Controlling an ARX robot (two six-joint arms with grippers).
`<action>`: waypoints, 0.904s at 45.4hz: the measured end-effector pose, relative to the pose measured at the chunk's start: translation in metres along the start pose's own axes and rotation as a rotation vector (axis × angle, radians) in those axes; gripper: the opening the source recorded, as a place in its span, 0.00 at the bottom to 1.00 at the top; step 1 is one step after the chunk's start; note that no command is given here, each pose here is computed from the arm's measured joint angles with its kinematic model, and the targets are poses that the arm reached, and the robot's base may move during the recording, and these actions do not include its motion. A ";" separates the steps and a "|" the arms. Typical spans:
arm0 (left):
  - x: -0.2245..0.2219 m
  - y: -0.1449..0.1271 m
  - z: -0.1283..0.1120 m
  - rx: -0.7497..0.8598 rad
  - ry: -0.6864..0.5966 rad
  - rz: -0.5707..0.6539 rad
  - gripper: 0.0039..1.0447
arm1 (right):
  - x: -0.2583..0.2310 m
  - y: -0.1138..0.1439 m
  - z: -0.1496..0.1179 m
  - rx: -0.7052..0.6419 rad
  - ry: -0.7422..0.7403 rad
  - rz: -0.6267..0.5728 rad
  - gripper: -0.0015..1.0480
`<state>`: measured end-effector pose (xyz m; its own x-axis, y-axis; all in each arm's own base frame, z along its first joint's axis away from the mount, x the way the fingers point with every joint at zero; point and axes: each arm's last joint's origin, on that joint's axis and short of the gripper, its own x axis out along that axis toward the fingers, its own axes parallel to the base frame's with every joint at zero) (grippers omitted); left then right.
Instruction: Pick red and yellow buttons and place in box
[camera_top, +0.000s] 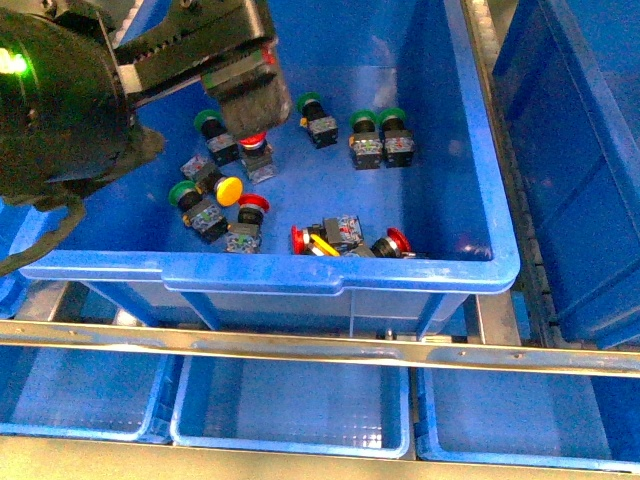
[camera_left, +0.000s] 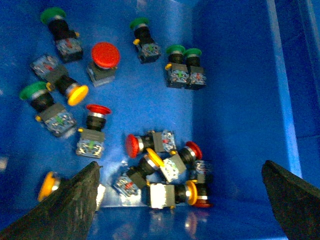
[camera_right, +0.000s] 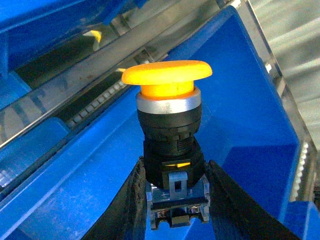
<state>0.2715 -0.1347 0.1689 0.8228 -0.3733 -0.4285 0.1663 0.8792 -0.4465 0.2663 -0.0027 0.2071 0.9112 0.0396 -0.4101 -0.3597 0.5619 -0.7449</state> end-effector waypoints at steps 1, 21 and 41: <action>0.000 0.000 -0.002 0.012 -0.017 0.012 0.92 | -0.001 0.000 0.000 0.000 0.002 -0.002 0.25; -0.096 0.053 -0.032 0.381 -0.515 0.277 0.30 | -0.031 -0.002 0.014 0.091 0.021 -0.053 0.25; -0.141 0.081 -0.037 0.397 -0.521 0.290 0.02 | -0.042 0.011 0.020 0.191 0.029 -0.043 0.25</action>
<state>0.1490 -0.0215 0.1638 0.9999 -0.0057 -0.0118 0.0056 0.9999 -0.0092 0.2278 0.0181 0.2266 0.9179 -0.0098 -0.3968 -0.2733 0.7092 -0.6498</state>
